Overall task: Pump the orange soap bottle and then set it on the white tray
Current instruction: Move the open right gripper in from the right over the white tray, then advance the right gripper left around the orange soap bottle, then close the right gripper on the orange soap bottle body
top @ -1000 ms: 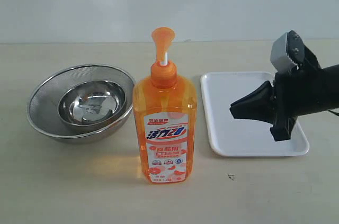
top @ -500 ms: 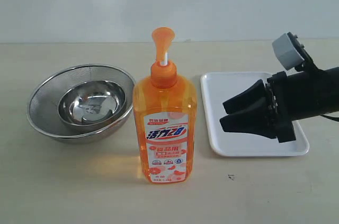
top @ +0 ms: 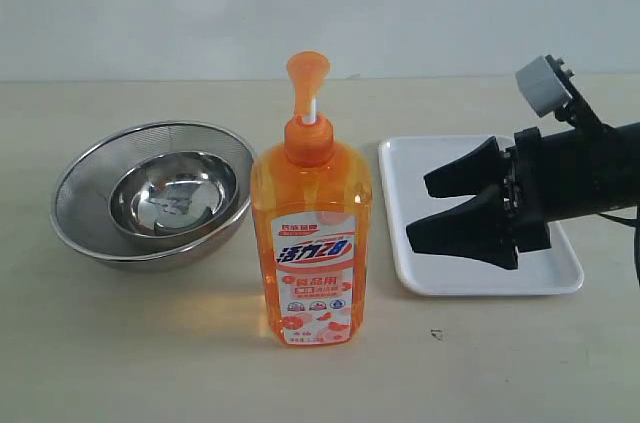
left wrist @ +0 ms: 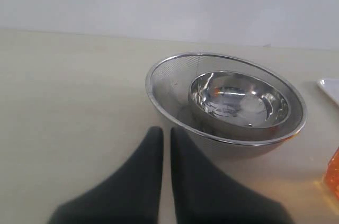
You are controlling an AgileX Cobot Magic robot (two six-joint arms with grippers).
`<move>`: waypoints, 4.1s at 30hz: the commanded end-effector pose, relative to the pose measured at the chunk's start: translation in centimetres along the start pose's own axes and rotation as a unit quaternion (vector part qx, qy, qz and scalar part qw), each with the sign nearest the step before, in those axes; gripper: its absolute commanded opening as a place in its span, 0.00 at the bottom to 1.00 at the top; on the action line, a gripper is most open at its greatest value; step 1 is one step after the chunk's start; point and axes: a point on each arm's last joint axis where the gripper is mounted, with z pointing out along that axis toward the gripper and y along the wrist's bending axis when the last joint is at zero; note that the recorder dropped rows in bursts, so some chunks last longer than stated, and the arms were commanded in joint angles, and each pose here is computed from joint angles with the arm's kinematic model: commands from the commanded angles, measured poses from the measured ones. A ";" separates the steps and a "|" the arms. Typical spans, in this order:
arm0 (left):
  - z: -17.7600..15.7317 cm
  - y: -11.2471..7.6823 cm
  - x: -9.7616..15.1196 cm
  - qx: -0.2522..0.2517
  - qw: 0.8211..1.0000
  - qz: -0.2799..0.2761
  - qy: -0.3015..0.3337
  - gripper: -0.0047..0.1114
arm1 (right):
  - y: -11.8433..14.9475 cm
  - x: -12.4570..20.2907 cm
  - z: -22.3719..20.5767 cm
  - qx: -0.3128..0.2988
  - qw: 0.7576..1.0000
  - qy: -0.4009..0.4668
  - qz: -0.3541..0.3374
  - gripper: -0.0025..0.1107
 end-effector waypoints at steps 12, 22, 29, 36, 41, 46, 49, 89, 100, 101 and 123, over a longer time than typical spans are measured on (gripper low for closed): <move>0.0 0.0 0.0 -0.002 1.000 0.004 -0.003 0.08 | 1.3 -0.5 1.0 -0.049 0.996 0.000 -0.079 0.90; 0.0 0.0 0.0 -0.002 1.000 0.004 -0.003 0.08 | 1.9 -2.1 5.5 -0.003 0.985 0.072 -0.156 0.90; 0.0 0.0 0.0 -0.002 1.000 0.004 -0.003 0.08 | 1.7 -4.2 5.5 -0.007 0.983 0.045 -0.179 0.90; 0.0 0.0 0.0 -0.002 1.000 0.004 -0.003 0.08 | 2.3 -4.4 6.1 -0.017 0.982 0.043 -0.184 0.90; 0.0 0.0 0.0 -0.002 1.000 0.004 -0.003 0.08 | 2.8 -4.5 6.9 -0.024 0.981 0.047 -0.189 0.90; 0.0 0.0 0.0 -0.002 1.000 0.004 -0.003 0.08 | 3.4 -4.5 7.9 -0.018 0.978 0.057 -0.198 0.90; 0.0 0.0 0.0 -0.002 1.000 0.004 -0.003 0.08 | 3.3 -4.6 8.0 -0.012 0.980 0.052 -0.193 0.90; 0.0 0.0 0.0 -0.002 1.000 0.004 -0.003 0.08 | 1.7 -3.6 10.1 -0.060 0.988 0.034 -0.141 0.90; 0.0 0.0 0.0 -0.002 1.000 0.004 -0.003 0.08 | 1.6 -3.6 10.1 -0.055 0.988 0.037 -0.137 0.90; 0.0 0.0 0.0 -0.002 1.000 0.004 -0.003 0.08 | 1.6 -3.6 10.1 -0.055 0.989 0.037 -0.134 0.90; 0.0 0.0 0.0 -0.002 1.000 0.004 -0.003 0.08 | 1.9 -3.7 10.0 -0.070 0.991 0.032 -0.113 0.02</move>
